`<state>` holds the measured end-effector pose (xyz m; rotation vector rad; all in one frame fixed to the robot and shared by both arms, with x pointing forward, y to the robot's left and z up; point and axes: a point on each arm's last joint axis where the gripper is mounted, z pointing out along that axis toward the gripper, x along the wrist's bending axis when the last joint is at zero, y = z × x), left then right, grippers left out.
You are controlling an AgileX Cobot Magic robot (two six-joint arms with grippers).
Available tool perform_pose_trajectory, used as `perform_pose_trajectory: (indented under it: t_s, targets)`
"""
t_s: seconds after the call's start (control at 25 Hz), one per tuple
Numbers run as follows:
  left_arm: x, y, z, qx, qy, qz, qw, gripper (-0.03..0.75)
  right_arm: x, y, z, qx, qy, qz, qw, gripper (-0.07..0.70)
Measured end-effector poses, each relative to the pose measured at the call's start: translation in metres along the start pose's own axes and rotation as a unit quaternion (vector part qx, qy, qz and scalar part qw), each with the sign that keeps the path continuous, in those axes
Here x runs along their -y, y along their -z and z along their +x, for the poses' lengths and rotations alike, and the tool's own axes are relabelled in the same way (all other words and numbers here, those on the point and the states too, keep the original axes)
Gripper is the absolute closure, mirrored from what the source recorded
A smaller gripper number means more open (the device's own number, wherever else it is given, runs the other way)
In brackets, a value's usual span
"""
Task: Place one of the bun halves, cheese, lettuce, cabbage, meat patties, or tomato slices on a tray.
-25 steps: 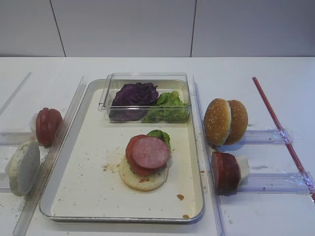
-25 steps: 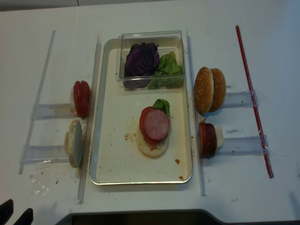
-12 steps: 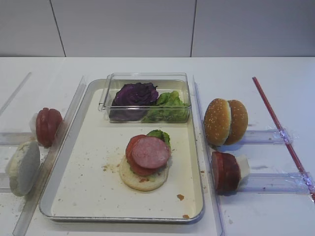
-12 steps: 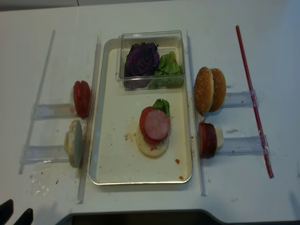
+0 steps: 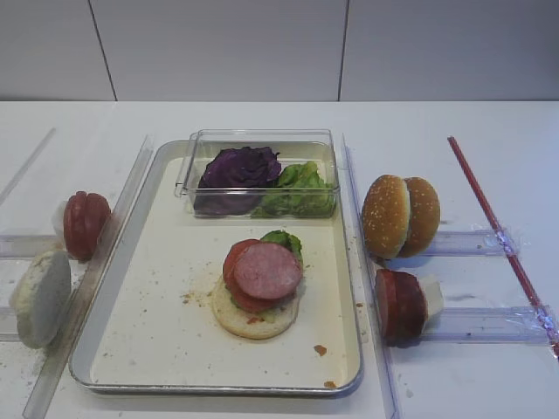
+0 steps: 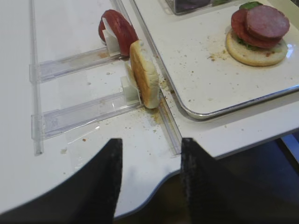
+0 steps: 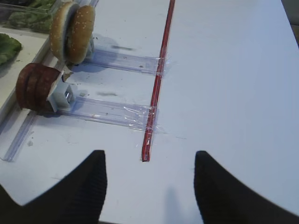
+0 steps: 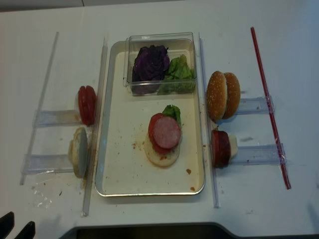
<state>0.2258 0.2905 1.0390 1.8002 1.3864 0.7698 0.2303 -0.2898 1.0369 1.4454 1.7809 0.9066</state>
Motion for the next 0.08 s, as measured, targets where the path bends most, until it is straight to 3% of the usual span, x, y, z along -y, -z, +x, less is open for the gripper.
perform_pose_trajectory:
  t_s: [0.08]
  targets:
    - [0.0000, 0.0000, 0.0000, 0.000, 0.000, 0.000, 1.0000, 0.431, 0.0000, 0.0000, 0.0000, 0.000, 0.000, 0.000, 1.0000, 0.187]
